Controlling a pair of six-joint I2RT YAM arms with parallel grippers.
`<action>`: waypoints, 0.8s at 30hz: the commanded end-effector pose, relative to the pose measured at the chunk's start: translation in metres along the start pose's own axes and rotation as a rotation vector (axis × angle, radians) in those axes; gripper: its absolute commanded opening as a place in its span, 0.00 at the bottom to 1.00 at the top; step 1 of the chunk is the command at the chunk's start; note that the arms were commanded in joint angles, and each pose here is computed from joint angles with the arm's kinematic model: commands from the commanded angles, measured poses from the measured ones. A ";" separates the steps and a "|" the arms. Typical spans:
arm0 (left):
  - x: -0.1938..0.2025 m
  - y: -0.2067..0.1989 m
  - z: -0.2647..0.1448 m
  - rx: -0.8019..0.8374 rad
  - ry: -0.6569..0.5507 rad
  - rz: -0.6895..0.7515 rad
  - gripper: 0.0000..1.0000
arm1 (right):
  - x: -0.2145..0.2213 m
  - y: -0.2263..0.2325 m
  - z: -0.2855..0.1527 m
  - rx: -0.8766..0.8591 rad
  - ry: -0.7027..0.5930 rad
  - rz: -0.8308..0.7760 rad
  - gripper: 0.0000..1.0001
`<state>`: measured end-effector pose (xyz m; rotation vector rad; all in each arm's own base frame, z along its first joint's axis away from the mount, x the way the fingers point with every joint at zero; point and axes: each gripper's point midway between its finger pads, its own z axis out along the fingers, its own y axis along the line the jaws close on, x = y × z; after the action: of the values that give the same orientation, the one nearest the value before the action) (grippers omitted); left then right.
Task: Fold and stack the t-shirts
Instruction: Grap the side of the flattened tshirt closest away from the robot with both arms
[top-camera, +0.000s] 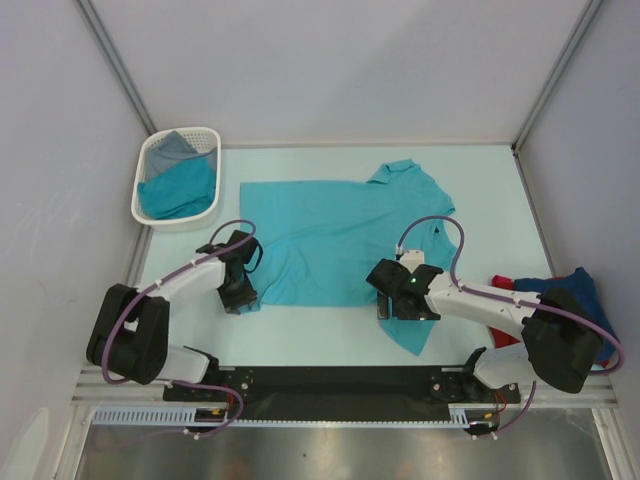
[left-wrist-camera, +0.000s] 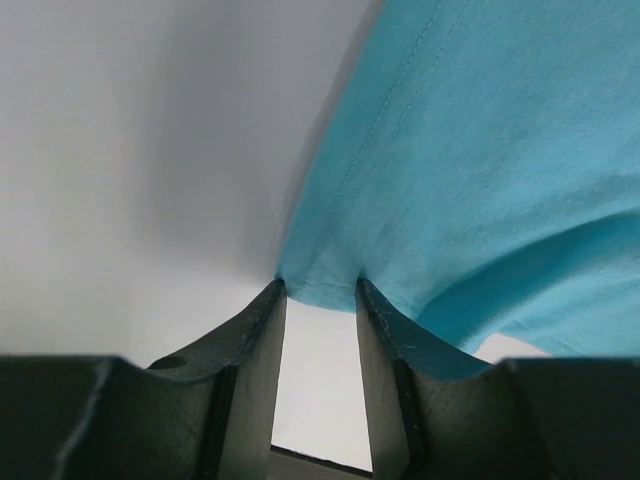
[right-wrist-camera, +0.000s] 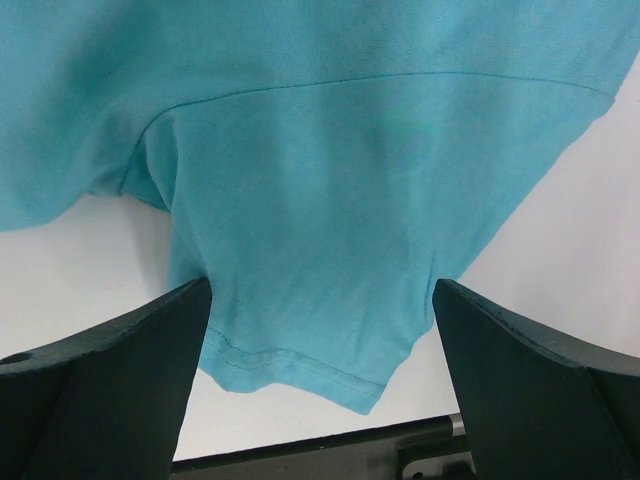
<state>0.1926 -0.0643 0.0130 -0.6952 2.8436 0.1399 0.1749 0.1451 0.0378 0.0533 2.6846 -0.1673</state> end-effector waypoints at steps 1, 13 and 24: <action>0.001 -0.001 0.003 0.008 0.010 -0.017 0.40 | -0.010 0.003 -0.005 -0.010 -0.025 0.022 1.00; 0.001 0.001 0.003 -0.010 0.015 -0.020 0.48 | -0.009 0.006 -0.003 -0.014 -0.020 0.020 1.00; 0.000 0.000 0.001 -0.001 0.009 -0.018 0.14 | -0.010 0.004 -0.005 -0.007 -0.024 0.027 1.00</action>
<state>0.1923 -0.0662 0.0124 -0.7031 2.8515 0.1222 0.1749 0.1452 0.0377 0.0541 2.6852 -0.1676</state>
